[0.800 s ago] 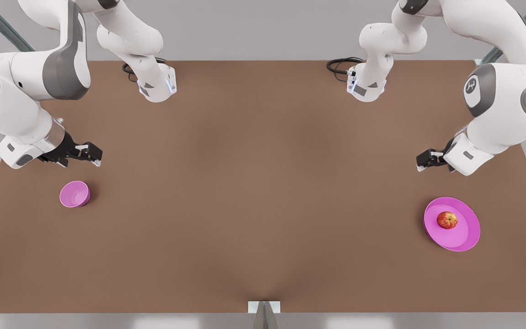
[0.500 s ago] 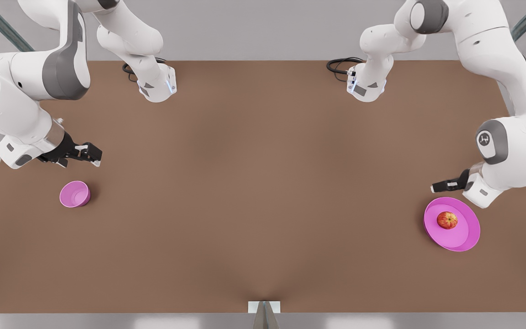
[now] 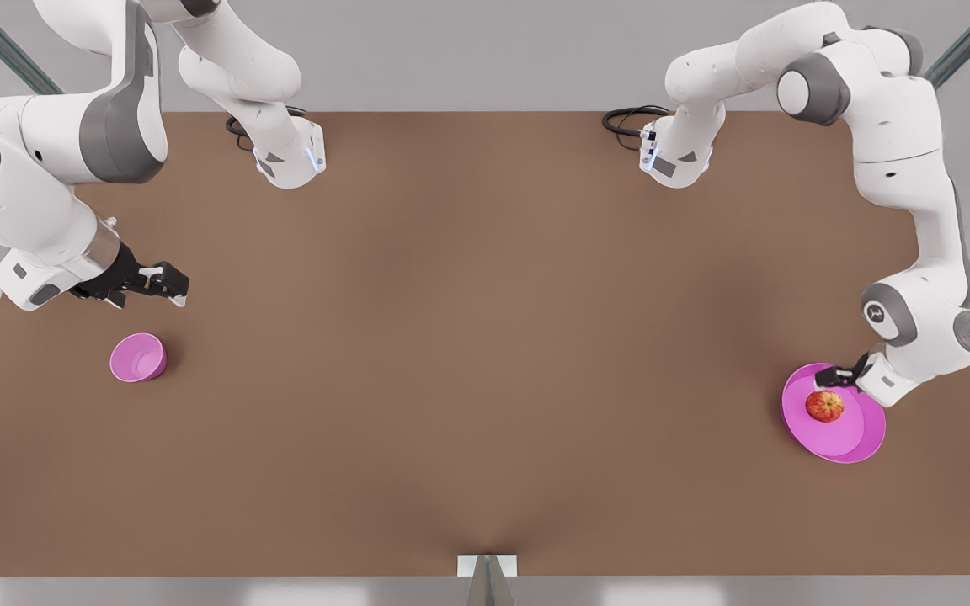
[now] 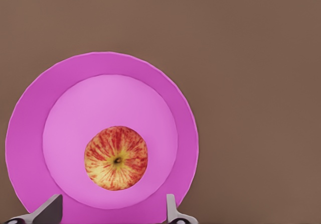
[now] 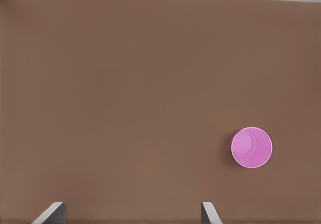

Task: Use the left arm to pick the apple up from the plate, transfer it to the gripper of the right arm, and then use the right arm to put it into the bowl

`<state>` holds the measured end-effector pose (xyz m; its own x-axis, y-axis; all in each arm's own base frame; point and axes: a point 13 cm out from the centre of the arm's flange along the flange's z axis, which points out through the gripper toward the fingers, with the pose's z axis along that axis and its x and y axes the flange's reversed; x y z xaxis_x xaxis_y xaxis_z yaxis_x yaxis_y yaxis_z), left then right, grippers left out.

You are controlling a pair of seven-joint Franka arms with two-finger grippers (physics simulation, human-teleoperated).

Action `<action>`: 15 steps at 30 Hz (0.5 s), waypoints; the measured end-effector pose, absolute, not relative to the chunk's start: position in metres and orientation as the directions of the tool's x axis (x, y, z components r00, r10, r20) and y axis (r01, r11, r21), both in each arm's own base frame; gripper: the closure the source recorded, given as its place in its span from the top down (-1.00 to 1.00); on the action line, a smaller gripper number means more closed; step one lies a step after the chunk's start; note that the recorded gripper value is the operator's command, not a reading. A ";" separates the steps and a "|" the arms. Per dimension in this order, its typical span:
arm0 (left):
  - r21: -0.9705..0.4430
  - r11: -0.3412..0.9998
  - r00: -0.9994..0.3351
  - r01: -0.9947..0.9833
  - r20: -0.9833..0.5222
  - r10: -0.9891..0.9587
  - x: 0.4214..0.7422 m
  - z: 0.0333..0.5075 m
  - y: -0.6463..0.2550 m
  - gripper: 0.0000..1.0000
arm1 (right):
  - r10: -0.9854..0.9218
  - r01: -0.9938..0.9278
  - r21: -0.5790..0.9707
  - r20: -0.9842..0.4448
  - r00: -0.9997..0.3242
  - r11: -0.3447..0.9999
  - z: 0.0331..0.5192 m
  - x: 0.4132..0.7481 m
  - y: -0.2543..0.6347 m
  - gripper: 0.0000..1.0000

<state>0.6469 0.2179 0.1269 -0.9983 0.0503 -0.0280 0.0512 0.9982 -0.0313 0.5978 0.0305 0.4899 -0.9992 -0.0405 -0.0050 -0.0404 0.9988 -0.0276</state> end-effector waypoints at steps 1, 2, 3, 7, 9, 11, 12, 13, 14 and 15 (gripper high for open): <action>-0.026 0.997 -0.997 0.069 -0.035 0.068 0.649 0.120 0.219 1.00 | -0.042 -0.041 -0.028 -0.005 -0.999 0.999 0.490 0.598 0.031 1.00; -0.022 0.996 -0.996 0.086 -0.040 0.085 0.650 0.113 0.220 1.00 | -0.043 -0.042 -0.028 -0.005 -0.999 0.999 0.490 0.598 0.031 1.00; -0.018 0.995 -0.994 0.102 -0.046 0.101 0.652 0.108 0.221 1.00 | -0.043 -0.043 -0.027 -0.004 -0.999 0.999 0.490 0.598 0.031 1.00; 0.003 0.987 -0.985 0.161 -0.067 0.161 0.658 0.087 0.223 1.00 | -0.044 -0.044 -0.028 -0.003 -0.999 0.999 0.489 0.598 0.029 1.00; 0.016 0.982 -0.979 0.186 -0.083 0.187 0.663 0.083 0.225 1.00 | -0.045 -0.045 -0.028 -0.002 -0.999 0.999 0.489 0.598 0.028 1.00; 0.027 0.978 -0.973 0.209 -0.093 0.210 0.667 0.078 0.226 1.00 | -0.047 -0.047 -0.028 -0.002 -0.999 0.999 0.489 0.598 0.028 1.00; 0.031 0.975 -0.971 0.218 -0.096 0.220 0.668 0.075 0.226 1.00 | -0.047 -0.047 -0.028 -0.002 -0.999 0.999 0.489 0.598 0.028 1.00; 0.033 0.973 -0.969 0.227 -0.096 0.229 0.667 0.070 0.227 1.00 | -0.046 -0.046 -0.028 -0.002 -0.999 0.999 0.489 0.598 0.027 1.00; 0.033 0.971 -0.967 0.235 -0.092 0.237 0.666 0.063 0.227 1.00 | -0.046 -0.046 -0.028 -0.002 -0.999 0.999 0.489 0.598 0.027 1.00; 0.033 0.969 -0.965 0.244 -0.090 0.246 0.665 0.057 0.227 1.00 | -0.046 -0.046 -0.028 -0.002 -0.999 0.999 0.489 0.598 0.026 1.00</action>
<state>0.6652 0.2268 0.0572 -0.9652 0.2458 -0.0897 0.2438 0.9693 0.0333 0.5977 0.0263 0.4887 -0.9989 -0.0462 -0.0016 -0.0461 0.9986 -0.0278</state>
